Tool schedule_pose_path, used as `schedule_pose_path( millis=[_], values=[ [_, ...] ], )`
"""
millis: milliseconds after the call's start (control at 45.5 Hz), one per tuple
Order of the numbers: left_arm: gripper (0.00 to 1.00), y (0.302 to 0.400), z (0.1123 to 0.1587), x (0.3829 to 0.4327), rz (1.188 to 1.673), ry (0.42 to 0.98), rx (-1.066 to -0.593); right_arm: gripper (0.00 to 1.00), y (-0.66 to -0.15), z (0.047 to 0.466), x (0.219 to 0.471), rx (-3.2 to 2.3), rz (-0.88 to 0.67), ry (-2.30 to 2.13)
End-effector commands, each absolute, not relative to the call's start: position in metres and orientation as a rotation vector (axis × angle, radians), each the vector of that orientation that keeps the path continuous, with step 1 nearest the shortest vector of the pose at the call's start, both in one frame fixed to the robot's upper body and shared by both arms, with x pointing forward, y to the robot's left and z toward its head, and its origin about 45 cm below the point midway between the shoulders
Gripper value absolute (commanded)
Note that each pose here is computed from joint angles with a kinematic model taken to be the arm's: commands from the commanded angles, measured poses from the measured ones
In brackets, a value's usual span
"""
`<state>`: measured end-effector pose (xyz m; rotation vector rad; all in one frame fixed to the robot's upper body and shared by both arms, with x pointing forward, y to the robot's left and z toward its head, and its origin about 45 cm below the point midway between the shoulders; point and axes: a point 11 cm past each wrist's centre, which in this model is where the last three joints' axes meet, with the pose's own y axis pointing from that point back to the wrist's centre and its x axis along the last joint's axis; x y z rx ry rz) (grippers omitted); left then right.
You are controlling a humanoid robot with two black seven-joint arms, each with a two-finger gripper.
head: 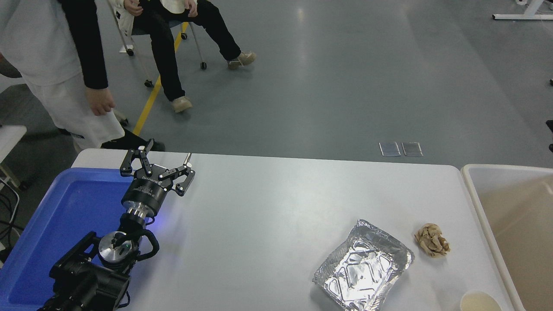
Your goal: Pick up paper cup place in dustbin
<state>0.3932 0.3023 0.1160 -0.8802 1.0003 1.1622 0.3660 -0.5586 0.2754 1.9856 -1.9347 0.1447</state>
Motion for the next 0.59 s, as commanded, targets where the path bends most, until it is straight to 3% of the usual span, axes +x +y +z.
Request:
schedule_pose_path(
  millis=[0,286,571],
  values=[
    [0.99,0.3024,0.1160,0.3932,1.162,1.000,-0.880,1.00,-0.564,0.314,0.365,1.825,0.184,-1.463],
    [0.99,0.3024,0.1160,0.3932,1.162,1.000,-0.880,1.00,-0.518,0.396,0.396,1.771,0.416,-1.072],
    [0.99,0.3024,0.1160,0.3932,1.162,1.000,-0.880,1.00,-0.460,0.390,0.372,1.691,0.518,-0.470]
  ],
)
